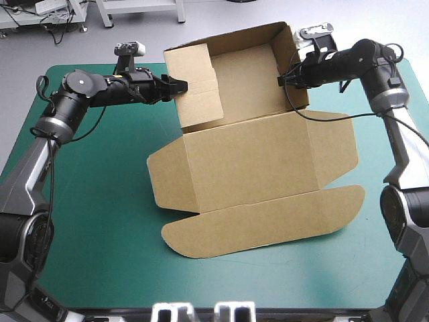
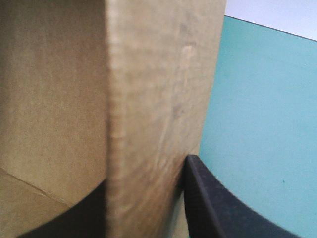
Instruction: Fold the box
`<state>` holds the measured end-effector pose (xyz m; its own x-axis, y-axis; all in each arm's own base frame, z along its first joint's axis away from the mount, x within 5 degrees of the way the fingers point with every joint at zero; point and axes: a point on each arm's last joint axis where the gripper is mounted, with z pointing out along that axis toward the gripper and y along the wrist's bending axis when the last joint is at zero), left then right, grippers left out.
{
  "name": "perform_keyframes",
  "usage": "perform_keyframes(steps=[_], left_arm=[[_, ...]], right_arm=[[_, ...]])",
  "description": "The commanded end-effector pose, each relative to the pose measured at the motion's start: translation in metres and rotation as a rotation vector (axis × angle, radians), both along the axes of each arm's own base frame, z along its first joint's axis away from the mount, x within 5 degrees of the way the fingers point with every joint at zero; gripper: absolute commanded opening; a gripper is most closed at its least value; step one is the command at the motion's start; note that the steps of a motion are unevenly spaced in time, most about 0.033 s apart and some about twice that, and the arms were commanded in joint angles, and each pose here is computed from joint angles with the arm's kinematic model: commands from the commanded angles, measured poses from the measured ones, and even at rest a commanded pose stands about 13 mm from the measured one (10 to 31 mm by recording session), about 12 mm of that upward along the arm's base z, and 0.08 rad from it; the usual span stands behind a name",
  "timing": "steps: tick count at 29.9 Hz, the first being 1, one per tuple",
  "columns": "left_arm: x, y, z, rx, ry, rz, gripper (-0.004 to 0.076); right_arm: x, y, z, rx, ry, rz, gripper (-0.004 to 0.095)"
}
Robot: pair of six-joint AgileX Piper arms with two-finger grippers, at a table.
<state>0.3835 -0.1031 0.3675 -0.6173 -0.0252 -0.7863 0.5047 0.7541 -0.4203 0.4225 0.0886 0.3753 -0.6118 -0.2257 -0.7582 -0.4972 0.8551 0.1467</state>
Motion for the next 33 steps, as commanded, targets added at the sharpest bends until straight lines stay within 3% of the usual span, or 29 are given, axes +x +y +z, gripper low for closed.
perform_keyframes(steps=[1, 4, 10, 17, 23, 26, 28, 33], left_arm=[[-0.010, -0.004, 0.034, -0.074, -0.063, 0.079, 0.0405], [-0.008, -0.003, 0.031, -0.068, -0.022, 0.159, 0.0402], [-0.012, -0.008, 0.024, -0.045, 0.069, 0.193, 0.0392], [-0.014, -0.018, 0.024, -0.036, 0.073, 0.206, 0.0168], [-0.013, -0.019, 0.023, -0.024, 0.066, 0.203, 0.0080], [-0.014, -0.020, 0.023, -0.007, 0.047, 0.183, -0.0004], [-0.015, -0.020, 0.022, 0.017, 0.045, 0.157, -0.0009], [-0.018, -0.019, 0.012, 0.114, 0.087, 0.106, -0.0009]], right_arm=[[-0.019, 0.018, 0.042, 0.155, -0.099, 0.036, -0.0017], [-0.022, 0.028, 0.043, 0.170, -0.099, 0.054, -0.0017], [-0.024, 0.035, 0.046, 0.212, -0.105, 0.080, -0.0018], [-0.029, 0.042, 0.049, 0.293, -0.076, 0.139, -0.0017], [-0.034, 0.048, 0.054, 0.372, -0.065, 0.211, -0.0018], [-0.034, 0.047, 0.052, 0.347, -0.066, 0.208, -0.0018], [-0.033, 0.044, 0.048, 0.297, -0.050, 0.195, -0.0018], [-0.031, 0.031, 0.032, 0.093, 0.022, 0.107, -0.0018]])
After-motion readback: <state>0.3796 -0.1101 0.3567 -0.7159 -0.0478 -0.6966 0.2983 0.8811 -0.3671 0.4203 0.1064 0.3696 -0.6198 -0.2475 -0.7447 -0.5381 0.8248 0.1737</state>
